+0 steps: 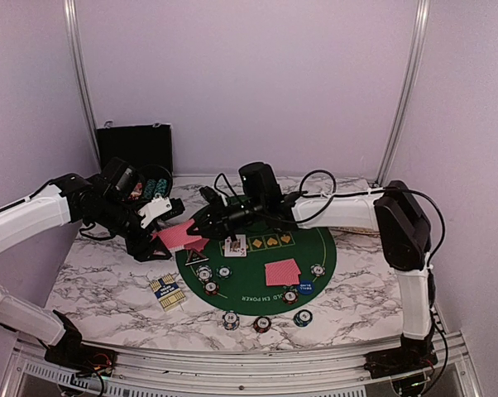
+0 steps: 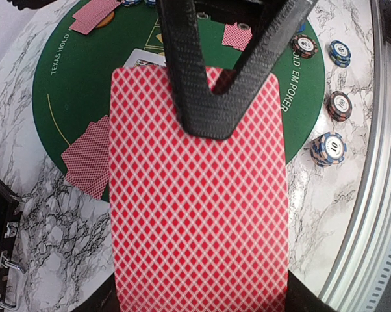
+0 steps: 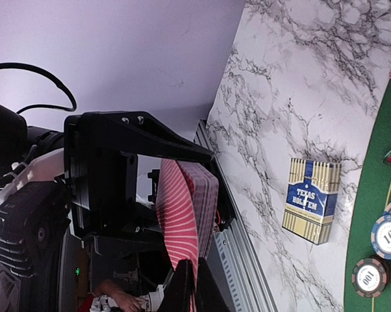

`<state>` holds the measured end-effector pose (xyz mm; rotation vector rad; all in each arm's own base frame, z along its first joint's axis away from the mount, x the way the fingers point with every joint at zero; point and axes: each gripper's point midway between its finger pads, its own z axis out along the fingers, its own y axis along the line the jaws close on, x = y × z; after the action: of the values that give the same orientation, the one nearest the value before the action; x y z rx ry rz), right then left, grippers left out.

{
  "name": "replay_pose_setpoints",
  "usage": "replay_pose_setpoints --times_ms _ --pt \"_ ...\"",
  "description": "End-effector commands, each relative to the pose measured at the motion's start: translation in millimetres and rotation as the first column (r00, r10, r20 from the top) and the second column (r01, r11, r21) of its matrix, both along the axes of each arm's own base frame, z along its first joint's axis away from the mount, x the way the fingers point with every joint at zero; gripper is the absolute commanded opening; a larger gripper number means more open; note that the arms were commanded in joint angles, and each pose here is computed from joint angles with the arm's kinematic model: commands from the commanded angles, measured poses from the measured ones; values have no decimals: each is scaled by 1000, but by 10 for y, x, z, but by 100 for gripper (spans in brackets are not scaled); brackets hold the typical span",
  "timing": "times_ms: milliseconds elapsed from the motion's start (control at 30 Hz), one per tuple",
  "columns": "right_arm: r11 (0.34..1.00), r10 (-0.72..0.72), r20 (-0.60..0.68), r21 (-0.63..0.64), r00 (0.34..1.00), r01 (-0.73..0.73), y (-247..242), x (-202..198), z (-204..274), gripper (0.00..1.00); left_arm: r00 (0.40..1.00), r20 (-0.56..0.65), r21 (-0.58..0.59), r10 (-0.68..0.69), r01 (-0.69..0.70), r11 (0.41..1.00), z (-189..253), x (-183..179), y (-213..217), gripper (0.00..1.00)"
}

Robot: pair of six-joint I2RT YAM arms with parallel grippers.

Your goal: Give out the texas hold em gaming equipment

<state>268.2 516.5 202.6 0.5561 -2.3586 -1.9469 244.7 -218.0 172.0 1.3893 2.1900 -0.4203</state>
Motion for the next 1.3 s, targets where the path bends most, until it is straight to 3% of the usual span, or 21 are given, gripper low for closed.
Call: replay_pose_setpoints --times_ms 0,467,733,900,967,1133,1267 --pt "1000 -17 47 19 999 16 -159 74 249 4 999 45 -37 -2 4 999 173 58 -41 0" --pt "988 -100 119 -107 988 113 -562 427 156 0 999 50 -33 3 -1 999 174 52 -20 0" --pt "909 -127 371 -328 920 258 -908 920 -12 0 999 50 -36 1 1 999 182 57 -30 0" --pt "765 -57 561 -506 826 397 -1168 1273 -244 0 999 50 -33 1 0 999 173 51 -22 0" --pt "691 12 654 -552 757 466 -1268 1397 -299 0 999 51 -34 3 -1 999 175 53 -21 0" --pt "430 325 797 -604 509 671 -1439 1545 -394 0 999 51 -34 3 -1 999 178 53 -23 0" --pt "347 511 787 -556 345 755 -1389 1532 -367 0 999 49 -36 2 0 999 180 63 -34 0"
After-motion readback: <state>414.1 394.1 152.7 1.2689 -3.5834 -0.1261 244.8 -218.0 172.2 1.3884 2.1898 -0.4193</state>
